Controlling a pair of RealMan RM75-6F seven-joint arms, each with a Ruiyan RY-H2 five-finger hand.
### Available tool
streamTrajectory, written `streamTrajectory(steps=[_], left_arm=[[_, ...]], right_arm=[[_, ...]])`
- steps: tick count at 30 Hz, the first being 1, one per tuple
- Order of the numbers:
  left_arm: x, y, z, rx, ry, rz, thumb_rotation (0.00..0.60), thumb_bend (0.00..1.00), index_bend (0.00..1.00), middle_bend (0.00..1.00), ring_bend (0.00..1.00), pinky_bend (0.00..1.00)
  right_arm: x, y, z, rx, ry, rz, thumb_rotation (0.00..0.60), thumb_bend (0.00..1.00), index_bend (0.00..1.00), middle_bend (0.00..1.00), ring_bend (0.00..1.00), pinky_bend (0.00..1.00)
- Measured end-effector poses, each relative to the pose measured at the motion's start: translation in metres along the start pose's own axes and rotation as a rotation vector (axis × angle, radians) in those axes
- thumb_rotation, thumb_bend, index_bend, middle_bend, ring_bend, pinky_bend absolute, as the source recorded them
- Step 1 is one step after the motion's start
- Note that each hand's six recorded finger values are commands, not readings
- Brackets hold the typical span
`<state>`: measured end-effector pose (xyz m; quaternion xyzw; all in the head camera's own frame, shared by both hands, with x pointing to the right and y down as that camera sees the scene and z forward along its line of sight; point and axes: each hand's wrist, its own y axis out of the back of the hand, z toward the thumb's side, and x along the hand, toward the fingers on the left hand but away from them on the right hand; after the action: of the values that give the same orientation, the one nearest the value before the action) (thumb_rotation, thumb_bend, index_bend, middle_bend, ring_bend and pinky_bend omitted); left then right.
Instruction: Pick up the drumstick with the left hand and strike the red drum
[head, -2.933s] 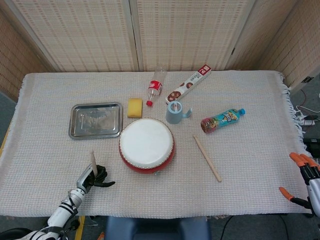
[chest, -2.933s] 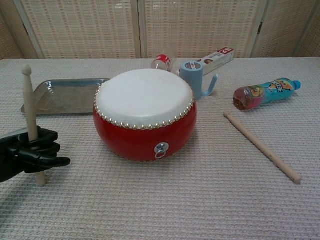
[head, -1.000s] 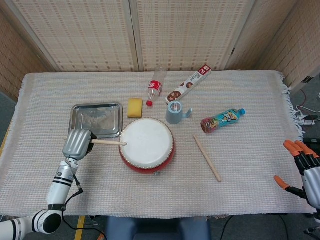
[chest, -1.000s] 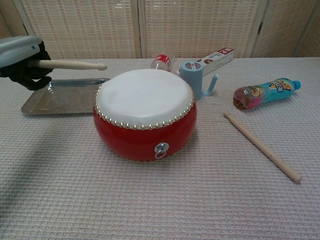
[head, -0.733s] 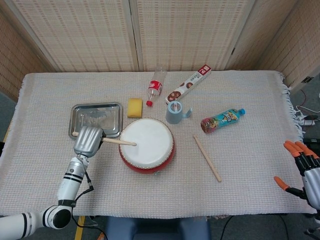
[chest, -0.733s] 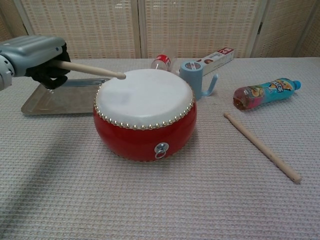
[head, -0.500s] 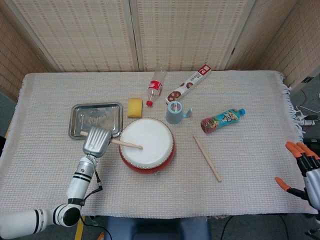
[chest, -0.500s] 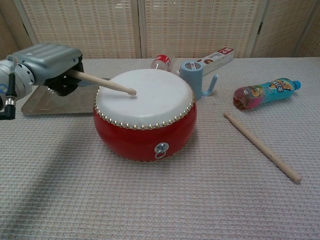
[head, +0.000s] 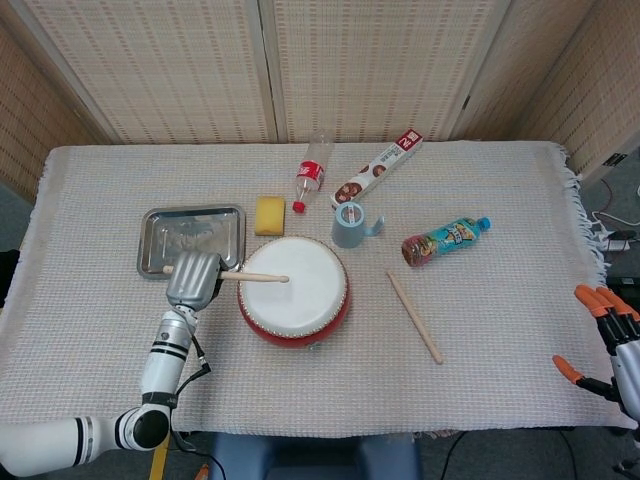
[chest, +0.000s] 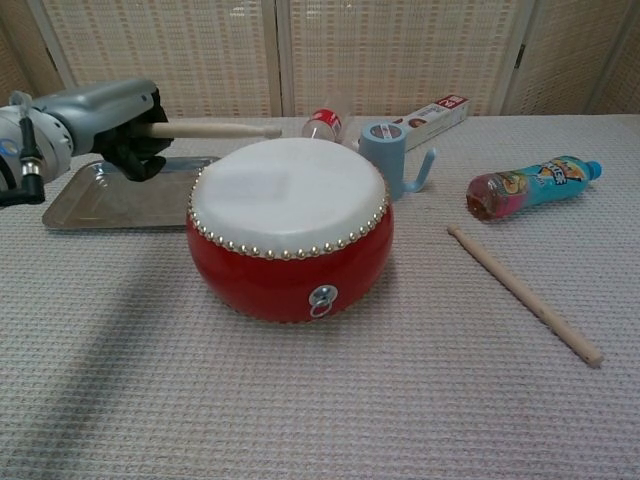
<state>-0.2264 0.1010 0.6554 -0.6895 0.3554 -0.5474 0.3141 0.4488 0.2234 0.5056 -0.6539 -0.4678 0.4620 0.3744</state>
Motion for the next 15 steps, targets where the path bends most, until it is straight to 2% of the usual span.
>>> streamTrajectory(steps=[2,4,10,12,15], left_arm=[[0.000,0.000,0.000,-0.012,0.003,-0.009,0.600,0.87,1.00,1.00,1.00,1.00],[0.001,-0.002,0.001,0.031,-0.007,-0.008,0.600,0.87,1.00,1.00,1.00,1.00],[0.005,-0.013,0.001,0.270,-0.042,0.007,0.600,0.87,1.00,1.00,1.00,1.00],[0.006,-0.015,0.000,0.319,-0.048,0.008,0.600,0.86,1.00,1.00,1.00,1.00],[0.005,-0.012,0.000,0.255,-0.039,0.004,0.600,0.87,1.00,1.00,1.00,1.00]], right_arm=[[0.000,0.000,-0.001,0.001,-0.002,0.000,0.600,0.18,0.12,0.11,0.04,0.19],[0.000,-0.001,-0.001,0.002,-0.004,0.002,0.600,0.18,0.12,0.11,0.04,0.19],[0.000,0.000,-0.003,0.002,-0.010,0.003,0.600,0.18,0.12,0.11,0.04,0.19],[0.001,-0.001,-0.003,0.000,-0.010,0.003,0.600,0.18,0.12,0.11,0.04,0.19],[0.001,-0.001,-0.003,-0.004,-0.009,0.001,0.600,0.18,0.12,0.11,0.04,0.19]])
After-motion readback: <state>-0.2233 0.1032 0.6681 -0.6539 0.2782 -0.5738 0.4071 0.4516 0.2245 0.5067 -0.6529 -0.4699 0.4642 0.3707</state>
